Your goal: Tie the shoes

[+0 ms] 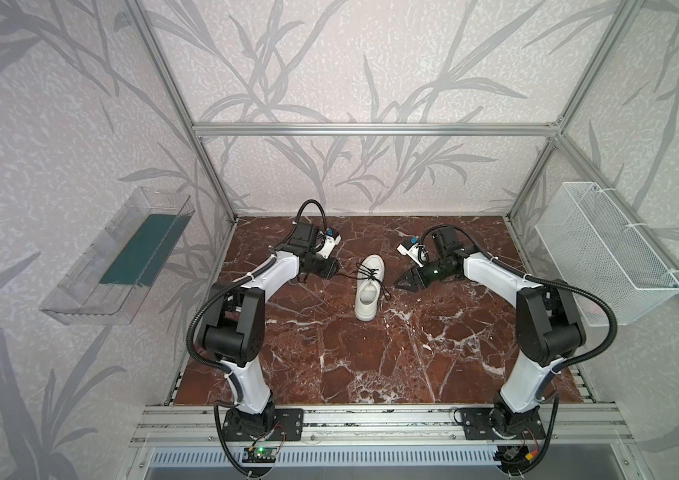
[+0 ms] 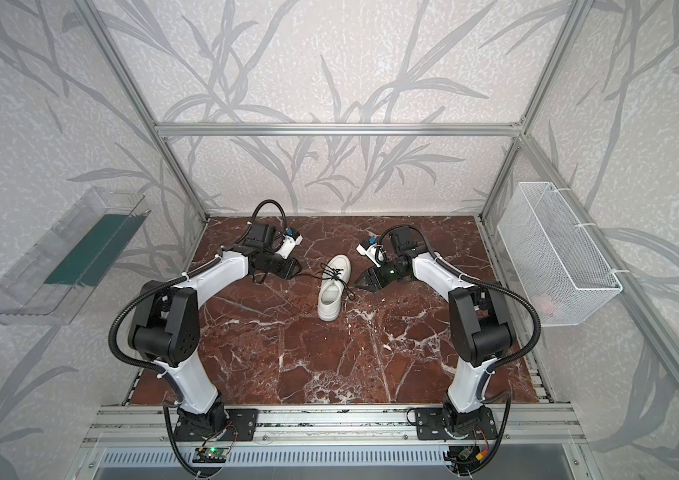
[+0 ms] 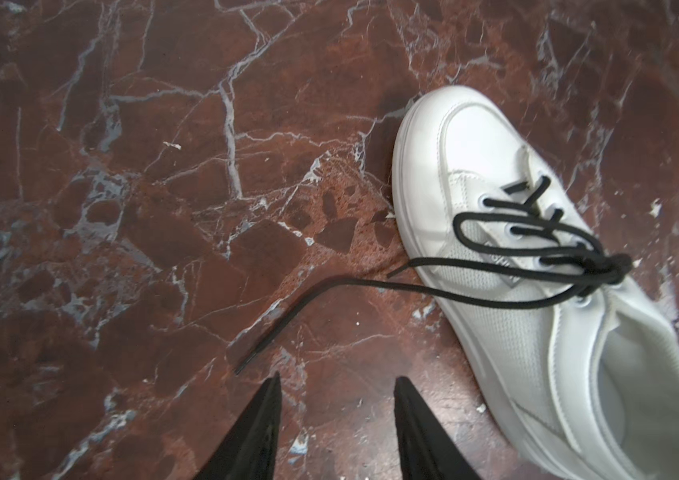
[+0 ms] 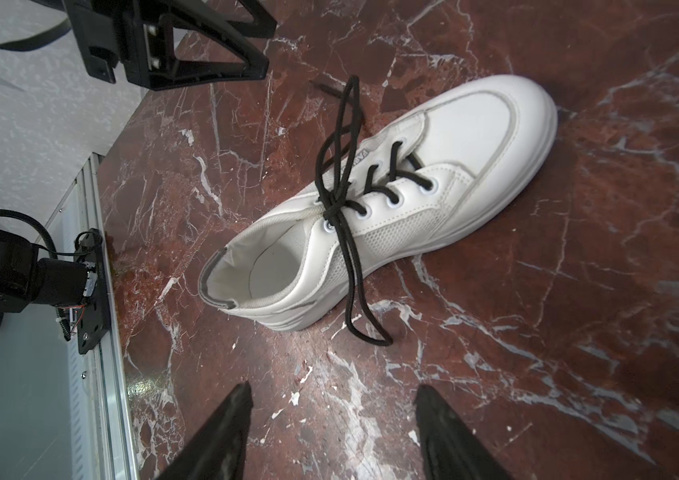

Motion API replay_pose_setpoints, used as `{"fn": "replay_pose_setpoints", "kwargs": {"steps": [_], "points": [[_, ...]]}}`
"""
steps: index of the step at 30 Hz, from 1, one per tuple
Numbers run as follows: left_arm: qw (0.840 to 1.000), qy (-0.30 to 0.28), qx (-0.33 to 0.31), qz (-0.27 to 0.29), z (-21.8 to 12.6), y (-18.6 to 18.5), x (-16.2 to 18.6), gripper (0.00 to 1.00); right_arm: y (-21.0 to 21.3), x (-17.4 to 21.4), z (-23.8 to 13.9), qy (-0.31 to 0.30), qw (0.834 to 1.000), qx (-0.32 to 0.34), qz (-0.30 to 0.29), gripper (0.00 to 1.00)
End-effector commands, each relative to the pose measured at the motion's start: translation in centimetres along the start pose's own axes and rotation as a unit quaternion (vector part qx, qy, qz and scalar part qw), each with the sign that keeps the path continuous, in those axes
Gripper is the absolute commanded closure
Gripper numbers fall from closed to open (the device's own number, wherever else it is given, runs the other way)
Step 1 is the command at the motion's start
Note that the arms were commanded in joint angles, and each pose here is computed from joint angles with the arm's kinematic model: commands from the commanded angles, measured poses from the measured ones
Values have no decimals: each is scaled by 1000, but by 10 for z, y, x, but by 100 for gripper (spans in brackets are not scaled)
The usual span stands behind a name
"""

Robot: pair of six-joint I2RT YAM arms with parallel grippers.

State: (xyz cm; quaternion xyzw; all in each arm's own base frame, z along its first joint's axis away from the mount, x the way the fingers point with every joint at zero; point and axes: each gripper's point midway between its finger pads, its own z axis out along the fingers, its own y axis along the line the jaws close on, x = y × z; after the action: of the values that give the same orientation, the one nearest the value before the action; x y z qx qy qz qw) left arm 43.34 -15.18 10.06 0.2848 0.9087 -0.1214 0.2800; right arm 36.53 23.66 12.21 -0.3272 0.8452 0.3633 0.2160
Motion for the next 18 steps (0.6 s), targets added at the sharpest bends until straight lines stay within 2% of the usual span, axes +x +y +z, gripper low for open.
{"fn": "replay_pose_setpoints", "kwargs": {"steps": [1, 8, 12, 18], "points": [[992, 74, 0, 104, 5, 3, 24, 57, 2, -12, -6, -2, 1000, 9, -17, 37], [976, 115, 14, 185, 28, 11, 34, 59, -2, -26, -5, 1, 1000, 11, -22, 37], [973, 131, 16, 188, 42, 16, 37, 59, -4, -32, -2, 5, 1000, 9, -19, 37], [974, 132, 4, 183, 55, 24, 36, 65, -4, -38, 8, 11, 1000, 3, -21, 37]]}}
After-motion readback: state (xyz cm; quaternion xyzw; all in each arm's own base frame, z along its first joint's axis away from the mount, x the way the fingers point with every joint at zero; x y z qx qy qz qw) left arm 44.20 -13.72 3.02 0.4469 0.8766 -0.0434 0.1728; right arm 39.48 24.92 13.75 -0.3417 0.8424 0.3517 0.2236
